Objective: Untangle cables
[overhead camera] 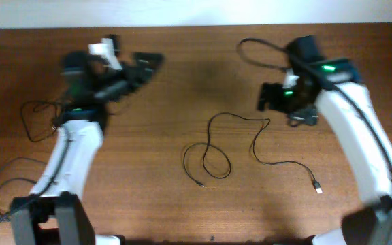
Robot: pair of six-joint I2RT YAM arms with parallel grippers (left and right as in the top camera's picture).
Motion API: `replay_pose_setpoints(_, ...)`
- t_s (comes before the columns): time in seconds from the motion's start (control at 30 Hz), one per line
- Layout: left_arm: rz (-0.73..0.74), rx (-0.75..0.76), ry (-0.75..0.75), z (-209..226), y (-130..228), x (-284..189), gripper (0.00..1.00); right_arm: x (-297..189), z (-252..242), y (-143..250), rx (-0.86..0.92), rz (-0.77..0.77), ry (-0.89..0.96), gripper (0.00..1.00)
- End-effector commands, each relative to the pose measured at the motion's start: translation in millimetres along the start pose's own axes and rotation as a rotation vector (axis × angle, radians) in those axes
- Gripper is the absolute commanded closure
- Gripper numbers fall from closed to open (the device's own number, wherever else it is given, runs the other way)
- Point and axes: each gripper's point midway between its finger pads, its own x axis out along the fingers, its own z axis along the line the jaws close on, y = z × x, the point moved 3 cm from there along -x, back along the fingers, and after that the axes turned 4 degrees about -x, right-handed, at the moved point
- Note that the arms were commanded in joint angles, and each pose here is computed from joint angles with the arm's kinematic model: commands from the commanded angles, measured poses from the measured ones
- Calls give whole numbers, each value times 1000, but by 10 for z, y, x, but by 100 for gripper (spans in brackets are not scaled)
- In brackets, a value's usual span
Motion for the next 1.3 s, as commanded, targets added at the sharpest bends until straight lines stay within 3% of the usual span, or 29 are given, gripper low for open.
replay_pose_setpoints(0.0, -22, 178, -332, 139, 512, 450, 1, -592, -275, -24, 84, -159, -12, 1)
replay_pose_setpoints(0.1, -18, 325, -601, 87, 1164, 646, 1, -709, -439, 4, 65, -182, 2, 1)
replay_pose_setpoints(0.17, -59, 371, -744, 133, 1257, 510, 1, -494, -475, 52, 9, -114, 20, 1)
replay_pose_setpoints(0.23, -119, 321, -825, 154, 1155, 258, 1, -158, -460, 86, -36, -38, -10, 2)
replay_pose_setpoints(0.3, -194, 287, -839, 71, 906, -69, 1, 197, -306, 77, -199, 0, -145, 1)
replay_pose_setpoints(0.33, -234, 266, -844, 32, 787, -247, 1, 338, -192, 87, -290, 12, -242, 1)
replay_pose_setpoints(0.37, -273, 246, -853, 3, 681, -439, 1, 494, -103, 124, -537, 0, -334, 6)
replay_pose_setpoints(0.43, -299, 223, -875, 8, 611, -634, 1, 738, -149, 155, -667, 5, -340, 6)
replay_pose_setpoints(0.67, -237, 202, -964, 149, 718, -833, 1, 1479, -192, -101, -769, -45, -342, 11)
replay_pose_setpoints(0.73, -234, 202, -967, 153, 723, -835, 1, 1585, -171, -122, -777, -47, -344, 34)
replay_pose_setpoints(0.77, -235, 202, -967, 153, 722, -835, 1, 1612, -153, -82, -780, -29, -349, 51)
replay_pose_setpoints(0.8, -235, 202, -966, 153, 722, -835, 1, 1615, -118, 14, -781, 11, -361, 75)
replay_pose_setpoints(0.87, -234, 202, -967, 153, 723, -835, 1, 1598, -27, 176, -782, 71, -403, 96)
replay_pose_setpoints(1.07, -272, 168, -981, 181, 673, -881, 1, 1007, 367, 426, -702, 212, -652, 96)
replay_pose_setpoints(1.13, -319, 104, -994, 241, 598, -956, 1, 726, 516, 462, -625, 264, -643, 96)
replay_pose_setpoints(1.27, -334, 41, -1000, 355, 490, -1072, 1, 726, 782, 699, -508, 371, -575, 96)
